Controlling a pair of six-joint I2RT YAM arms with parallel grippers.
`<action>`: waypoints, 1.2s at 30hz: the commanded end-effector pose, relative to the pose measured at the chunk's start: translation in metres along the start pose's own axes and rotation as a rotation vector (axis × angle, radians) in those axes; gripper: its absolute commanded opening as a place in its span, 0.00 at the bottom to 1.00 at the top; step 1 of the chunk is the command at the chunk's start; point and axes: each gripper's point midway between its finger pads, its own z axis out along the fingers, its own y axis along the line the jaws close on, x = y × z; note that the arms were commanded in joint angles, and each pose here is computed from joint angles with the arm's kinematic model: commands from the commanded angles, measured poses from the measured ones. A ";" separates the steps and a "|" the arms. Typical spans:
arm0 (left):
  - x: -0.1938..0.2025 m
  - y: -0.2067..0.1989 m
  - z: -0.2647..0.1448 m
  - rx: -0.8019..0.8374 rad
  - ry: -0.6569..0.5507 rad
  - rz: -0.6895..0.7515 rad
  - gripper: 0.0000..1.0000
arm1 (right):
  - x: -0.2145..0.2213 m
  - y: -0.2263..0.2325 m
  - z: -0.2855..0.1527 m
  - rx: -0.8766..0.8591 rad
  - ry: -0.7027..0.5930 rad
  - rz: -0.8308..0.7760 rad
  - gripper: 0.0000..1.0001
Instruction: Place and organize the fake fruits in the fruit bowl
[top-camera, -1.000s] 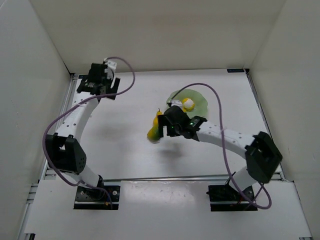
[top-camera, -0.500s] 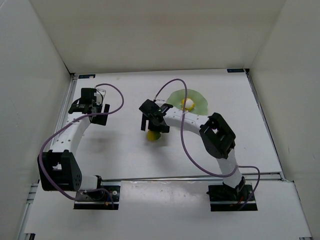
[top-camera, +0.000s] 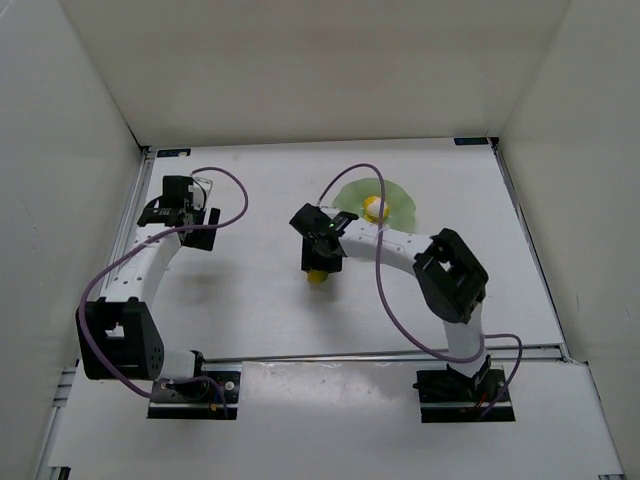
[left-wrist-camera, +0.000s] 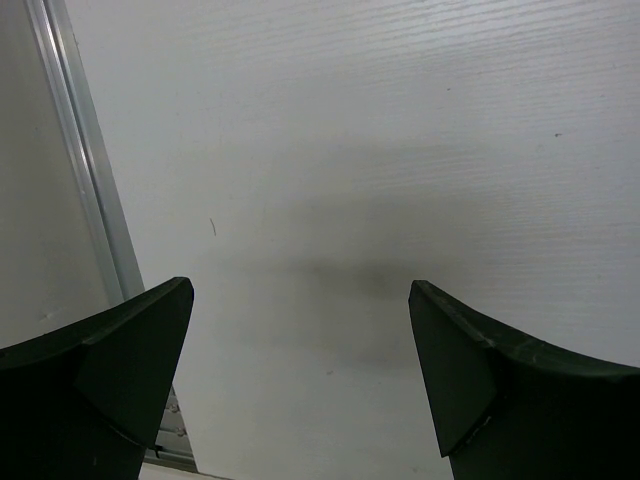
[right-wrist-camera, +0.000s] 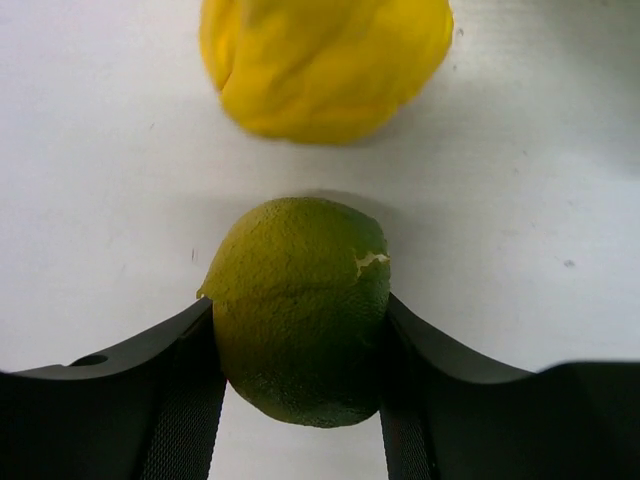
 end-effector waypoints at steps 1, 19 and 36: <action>-0.019 -0.003 -0.009 -0.009 -0.065 0.022 1.00 | -0.024 0.011 -0.056 -0.105 -0.142 -0.062 0.30; -0.064 -0.197 -0.030 0.340 -0.148 0.415 1.00 | -0.148 -0.184 -0.061 0.181 -0.327 0.279 1.00; -0.114 -0.329 0.021 0.659 -0.069 0.391 1.00 | -0.155 -0.238 -0.181 0.180 -0.575 0.354 1.00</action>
